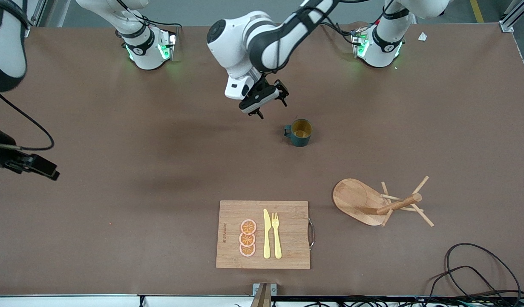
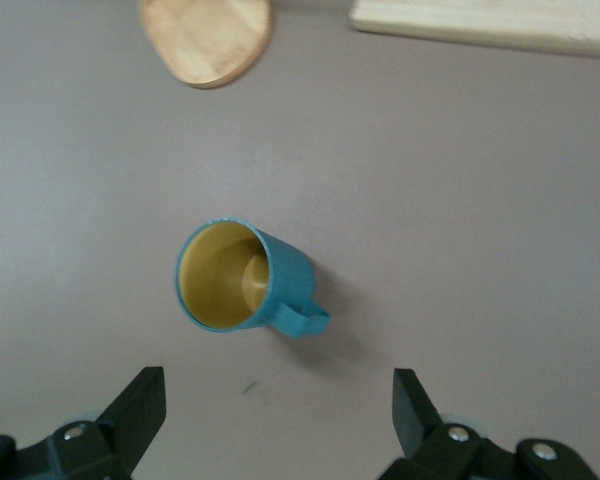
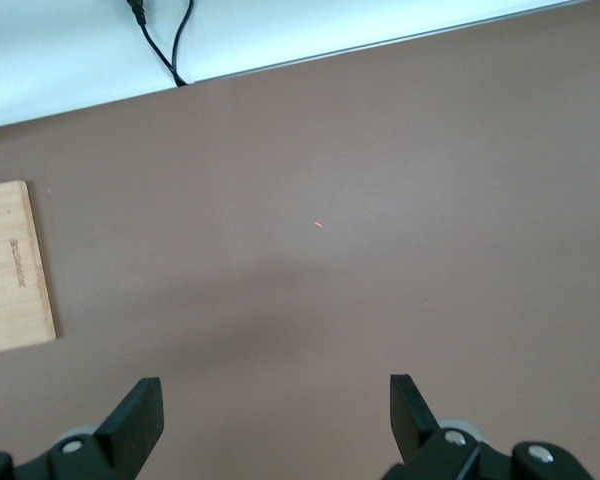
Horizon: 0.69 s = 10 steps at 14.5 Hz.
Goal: Pass cup and hang on rack
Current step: 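Set the mug down while the left gripper reaches toward it, then grasp the mug handle with the left gripper while the right gripper withdraws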
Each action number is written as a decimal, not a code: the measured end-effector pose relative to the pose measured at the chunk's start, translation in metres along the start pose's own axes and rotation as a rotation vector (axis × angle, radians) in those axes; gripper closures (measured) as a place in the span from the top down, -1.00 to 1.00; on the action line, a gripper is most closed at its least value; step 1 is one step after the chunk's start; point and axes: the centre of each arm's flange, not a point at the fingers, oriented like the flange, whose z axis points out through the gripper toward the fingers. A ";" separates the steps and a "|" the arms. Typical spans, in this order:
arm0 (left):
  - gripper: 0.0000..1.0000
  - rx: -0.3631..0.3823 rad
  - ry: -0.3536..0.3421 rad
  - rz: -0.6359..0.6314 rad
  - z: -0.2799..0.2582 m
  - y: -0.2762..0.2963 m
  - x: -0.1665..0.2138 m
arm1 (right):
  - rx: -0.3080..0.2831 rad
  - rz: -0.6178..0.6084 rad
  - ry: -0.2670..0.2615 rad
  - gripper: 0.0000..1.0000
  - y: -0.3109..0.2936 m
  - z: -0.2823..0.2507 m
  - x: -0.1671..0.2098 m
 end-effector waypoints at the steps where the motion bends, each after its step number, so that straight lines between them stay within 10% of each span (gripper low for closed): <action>1: 1.00 0.014 0.051 -0.087 0.014 0.008 -0.015 | 0.000 -0.001 0.002 1.00 0.005 -0.007 -0.007; 5: 0.89 0.026 0.187 -0.287 0.070 0.032 -0.058 | 0.002 -0.004 -0.002 1.00 0.010 -0.024 -0.037; 10: 0.89 -0.004 0.198 -0.490 0.083 0.039 -0.060 | 0.007 -0.017 0.020 1.00 0.017 -0.035 -0.063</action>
